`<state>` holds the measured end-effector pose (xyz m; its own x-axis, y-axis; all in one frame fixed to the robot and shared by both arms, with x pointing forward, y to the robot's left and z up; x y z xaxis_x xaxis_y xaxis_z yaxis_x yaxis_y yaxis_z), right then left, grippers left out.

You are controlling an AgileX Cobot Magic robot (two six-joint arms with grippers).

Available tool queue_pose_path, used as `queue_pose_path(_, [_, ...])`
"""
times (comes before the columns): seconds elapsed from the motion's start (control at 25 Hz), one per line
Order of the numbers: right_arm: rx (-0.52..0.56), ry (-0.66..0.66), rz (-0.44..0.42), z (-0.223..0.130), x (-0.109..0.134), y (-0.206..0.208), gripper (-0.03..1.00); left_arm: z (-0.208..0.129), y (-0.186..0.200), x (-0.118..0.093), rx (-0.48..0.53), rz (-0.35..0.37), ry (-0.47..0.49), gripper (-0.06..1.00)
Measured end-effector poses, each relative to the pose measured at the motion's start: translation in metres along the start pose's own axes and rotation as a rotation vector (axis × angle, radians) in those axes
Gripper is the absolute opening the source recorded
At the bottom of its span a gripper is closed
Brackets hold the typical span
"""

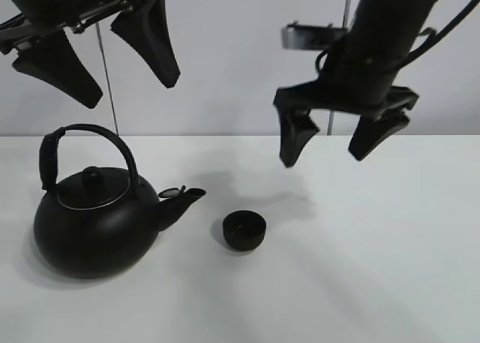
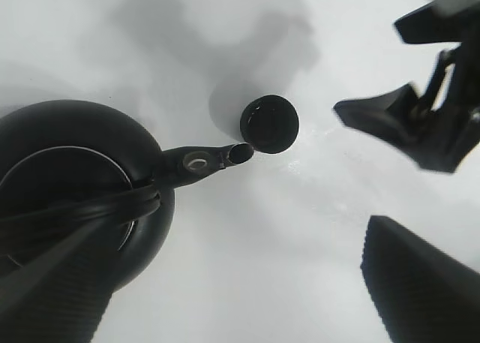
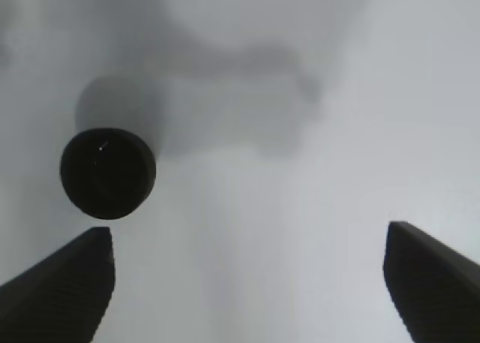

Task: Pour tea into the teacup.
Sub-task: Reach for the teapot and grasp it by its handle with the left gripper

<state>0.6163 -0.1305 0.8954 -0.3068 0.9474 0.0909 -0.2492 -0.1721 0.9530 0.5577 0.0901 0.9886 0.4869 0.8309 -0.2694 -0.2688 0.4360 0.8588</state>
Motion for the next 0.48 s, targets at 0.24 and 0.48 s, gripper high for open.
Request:
queue_pose_path(0.24, [-0.142, -0.285, 0.135, 0.015, -0.024, 0.075, 0.67, 0.000, 0.000, 0.000, 0.000, 0.000, 0.000, 0.64])
queue_pose_path(0.48, [-0.144, -0.329, 0.148, 0.010, -0.027, 0.091, 0.67, 0.000, 0.000, 0.000, 0.000, 0.000, 0.000, 0.64])
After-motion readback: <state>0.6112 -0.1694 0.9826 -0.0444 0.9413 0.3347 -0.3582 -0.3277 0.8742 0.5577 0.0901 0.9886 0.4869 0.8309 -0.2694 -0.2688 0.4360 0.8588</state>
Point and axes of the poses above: a point on each arm's last joint axis where the gripper is mounted, y pointing back along that axis away from the gripper, x along the wrist's bending axis when the last joint is at zero, z = x × y, the point moved 9 cm from there along -y, pointing out along that axis toward the gripper, and after that the axes turned 9 degrees about -y, right-handed, at the moved point
